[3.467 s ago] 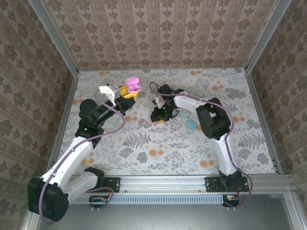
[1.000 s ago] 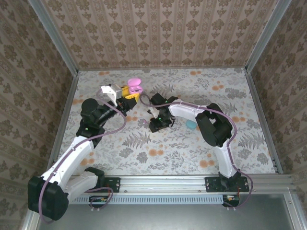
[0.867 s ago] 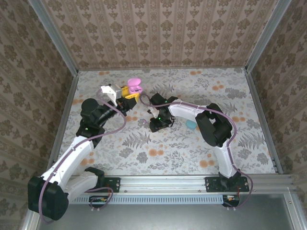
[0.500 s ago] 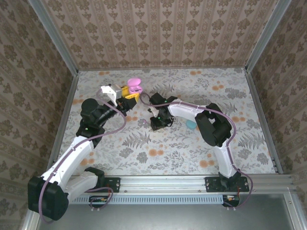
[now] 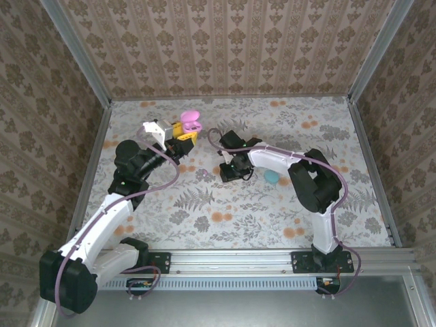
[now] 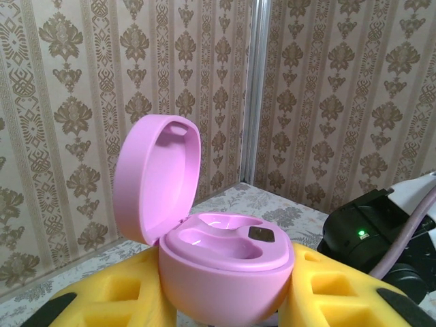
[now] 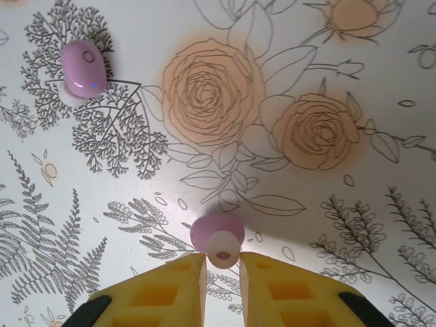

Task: Insert the wireless bluetooth earbuds into the charging case

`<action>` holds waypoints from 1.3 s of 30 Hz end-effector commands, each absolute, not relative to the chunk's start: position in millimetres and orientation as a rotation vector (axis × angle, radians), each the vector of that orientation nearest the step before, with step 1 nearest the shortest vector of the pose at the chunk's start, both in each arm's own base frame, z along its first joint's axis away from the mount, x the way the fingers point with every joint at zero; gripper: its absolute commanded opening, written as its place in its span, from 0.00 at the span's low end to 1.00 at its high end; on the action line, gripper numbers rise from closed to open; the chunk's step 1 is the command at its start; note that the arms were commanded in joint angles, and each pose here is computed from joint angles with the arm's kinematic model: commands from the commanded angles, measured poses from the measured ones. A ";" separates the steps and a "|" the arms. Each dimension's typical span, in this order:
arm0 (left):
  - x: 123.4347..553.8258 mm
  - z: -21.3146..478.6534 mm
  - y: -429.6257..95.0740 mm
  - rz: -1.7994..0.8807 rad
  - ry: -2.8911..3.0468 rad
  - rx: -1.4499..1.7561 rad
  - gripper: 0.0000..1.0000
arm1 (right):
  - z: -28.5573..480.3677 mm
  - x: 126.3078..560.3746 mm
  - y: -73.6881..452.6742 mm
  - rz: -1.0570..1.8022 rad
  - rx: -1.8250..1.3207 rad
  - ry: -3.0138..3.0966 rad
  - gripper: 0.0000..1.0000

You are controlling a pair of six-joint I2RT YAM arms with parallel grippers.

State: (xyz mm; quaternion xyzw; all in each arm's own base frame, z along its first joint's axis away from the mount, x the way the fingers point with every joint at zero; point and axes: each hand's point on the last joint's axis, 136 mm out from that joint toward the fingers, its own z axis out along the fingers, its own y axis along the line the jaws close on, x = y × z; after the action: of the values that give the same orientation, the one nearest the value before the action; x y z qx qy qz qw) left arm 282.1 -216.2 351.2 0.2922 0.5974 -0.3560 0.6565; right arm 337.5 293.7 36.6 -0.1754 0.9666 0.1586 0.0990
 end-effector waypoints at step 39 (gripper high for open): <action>277.6 375.1 -214.3 -0.772 1.283 0.669 0.34 | 17.8 336.3 304.1 0.336 -0.639 2.921 0.43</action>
State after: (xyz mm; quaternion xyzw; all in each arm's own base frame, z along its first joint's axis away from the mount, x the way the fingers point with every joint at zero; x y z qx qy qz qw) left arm 283.2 -215.4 351.1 0.2903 0.5984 -0.3527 0.6582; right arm 340.8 311.6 26.5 -0.2088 0.9645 0.1359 0.0873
